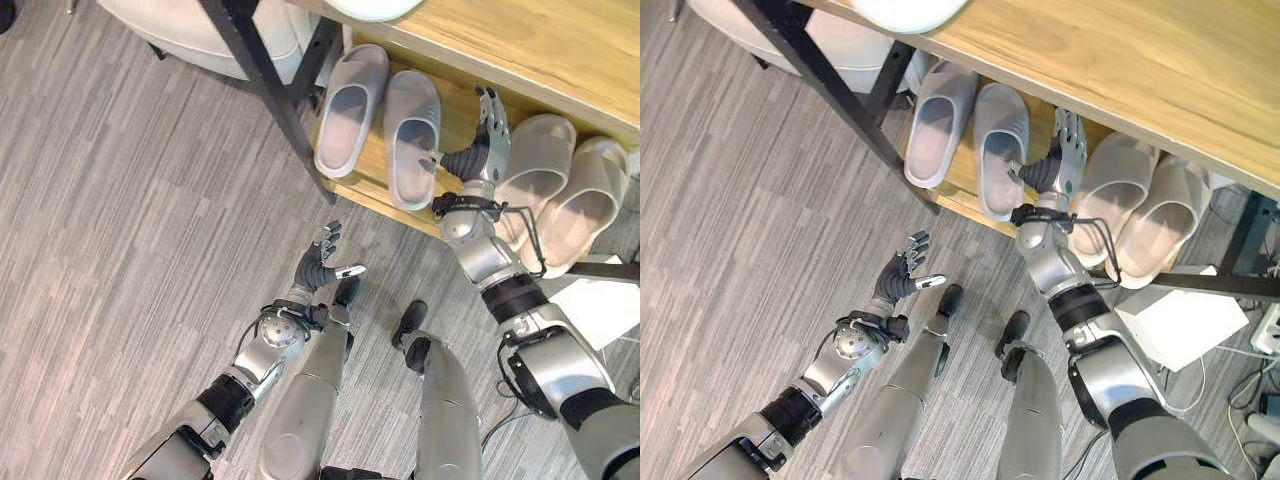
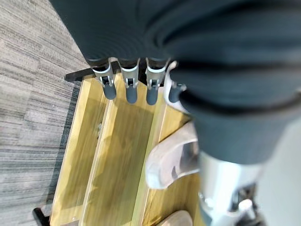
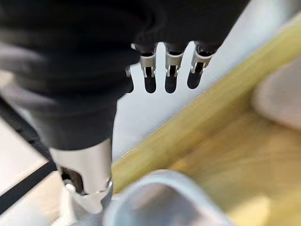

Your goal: Arrange the slippers neatly on the shoe rack.

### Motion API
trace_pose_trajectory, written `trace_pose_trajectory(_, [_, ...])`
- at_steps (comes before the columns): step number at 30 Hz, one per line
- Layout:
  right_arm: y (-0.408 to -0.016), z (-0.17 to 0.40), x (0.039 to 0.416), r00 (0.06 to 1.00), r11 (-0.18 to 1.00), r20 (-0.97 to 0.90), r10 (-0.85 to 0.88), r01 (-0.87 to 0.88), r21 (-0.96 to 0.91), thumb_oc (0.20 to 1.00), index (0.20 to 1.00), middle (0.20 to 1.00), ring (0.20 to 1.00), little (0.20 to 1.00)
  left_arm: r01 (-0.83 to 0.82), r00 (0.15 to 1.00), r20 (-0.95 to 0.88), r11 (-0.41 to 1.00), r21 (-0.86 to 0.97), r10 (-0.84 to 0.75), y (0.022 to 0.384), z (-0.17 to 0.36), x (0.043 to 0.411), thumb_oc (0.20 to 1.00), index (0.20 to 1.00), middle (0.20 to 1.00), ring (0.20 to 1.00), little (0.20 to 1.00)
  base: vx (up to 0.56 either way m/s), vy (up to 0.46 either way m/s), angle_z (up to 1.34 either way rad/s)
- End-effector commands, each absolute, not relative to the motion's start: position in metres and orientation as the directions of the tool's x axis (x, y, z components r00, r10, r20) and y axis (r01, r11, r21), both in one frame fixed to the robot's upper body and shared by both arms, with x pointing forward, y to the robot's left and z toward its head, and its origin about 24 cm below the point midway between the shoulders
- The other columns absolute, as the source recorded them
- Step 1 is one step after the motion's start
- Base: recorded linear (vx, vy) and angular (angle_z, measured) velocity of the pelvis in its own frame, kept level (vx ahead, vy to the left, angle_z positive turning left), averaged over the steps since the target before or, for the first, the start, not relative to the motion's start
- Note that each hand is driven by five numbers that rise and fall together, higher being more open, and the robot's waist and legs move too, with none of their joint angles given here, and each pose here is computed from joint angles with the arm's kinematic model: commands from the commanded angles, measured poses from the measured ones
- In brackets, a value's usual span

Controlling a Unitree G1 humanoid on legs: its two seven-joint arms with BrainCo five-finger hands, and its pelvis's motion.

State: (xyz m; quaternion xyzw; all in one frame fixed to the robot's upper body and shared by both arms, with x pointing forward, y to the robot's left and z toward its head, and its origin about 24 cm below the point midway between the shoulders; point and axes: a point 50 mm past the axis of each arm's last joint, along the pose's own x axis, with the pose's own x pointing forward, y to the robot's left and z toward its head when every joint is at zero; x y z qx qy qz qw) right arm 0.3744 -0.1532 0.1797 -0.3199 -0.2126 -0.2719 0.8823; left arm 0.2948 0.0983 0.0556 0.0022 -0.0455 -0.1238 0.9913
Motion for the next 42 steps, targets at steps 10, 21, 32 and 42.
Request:
trace_pose_trajectory(10, [-0.136, 0.148, 0.389, 0.898, 0.906, 0.245, -0.365, 0.403, -0.128, 1.000, 1.000, 1.000, 1.000, 1.000, 0.260, 0.953, 0.157, 0.965, 0.025, -0.261, 0.090, 0.069, 0.301, 1.000, 1.000, 1.000, 1.000, 1.000, -0.01, 0.000, -0.03])
trace_pose_trajectory(21, [-0.101, 0.187, 0.399, 0.954, 0.991, 0.269, -0.131, 0.127, 0.032, 1.000, 1.000, 1.000, 1.000, 1.000, 0.282, 0.949, 0.131, 0.958, 0.055, -0.287, 0.097, 0.067, 0.303, 1.000, 1.000, 1.000, 1.000, 1.000, 0.02, -0.020, 0.07])
trace_pose_trajectory(32, [-0.112, 0.268, 0.403, 0.884, 0.982, 0.443, -0.146, 0.074, 0.175, 1.000, 1.000, 1.000, 1.000, 1.000, 0.344, 0.930, 0.110, 0.936, 0.078, -0.351, 0.090, 0.063, 0.298, 1.000, 1.000, 1.000, 1.000, 1.000, 0.01, -0.010, 0.05])
trace_pose_trajectory(42, [-0.115, 0.223, 0.389, 0.895, 0.985, 0.439, -0.081, 0.139, -0.102, 1.000, 1.000, 1.000, 1.000, 1.000, 0.262, 0.963, 0.048, 0.962, 0.078, -0.266, 0.105, 0.049, 0.301, 1.000, 1.000, 1.000, 1.000, 1.000, 0.00, -0.006, -0.03])
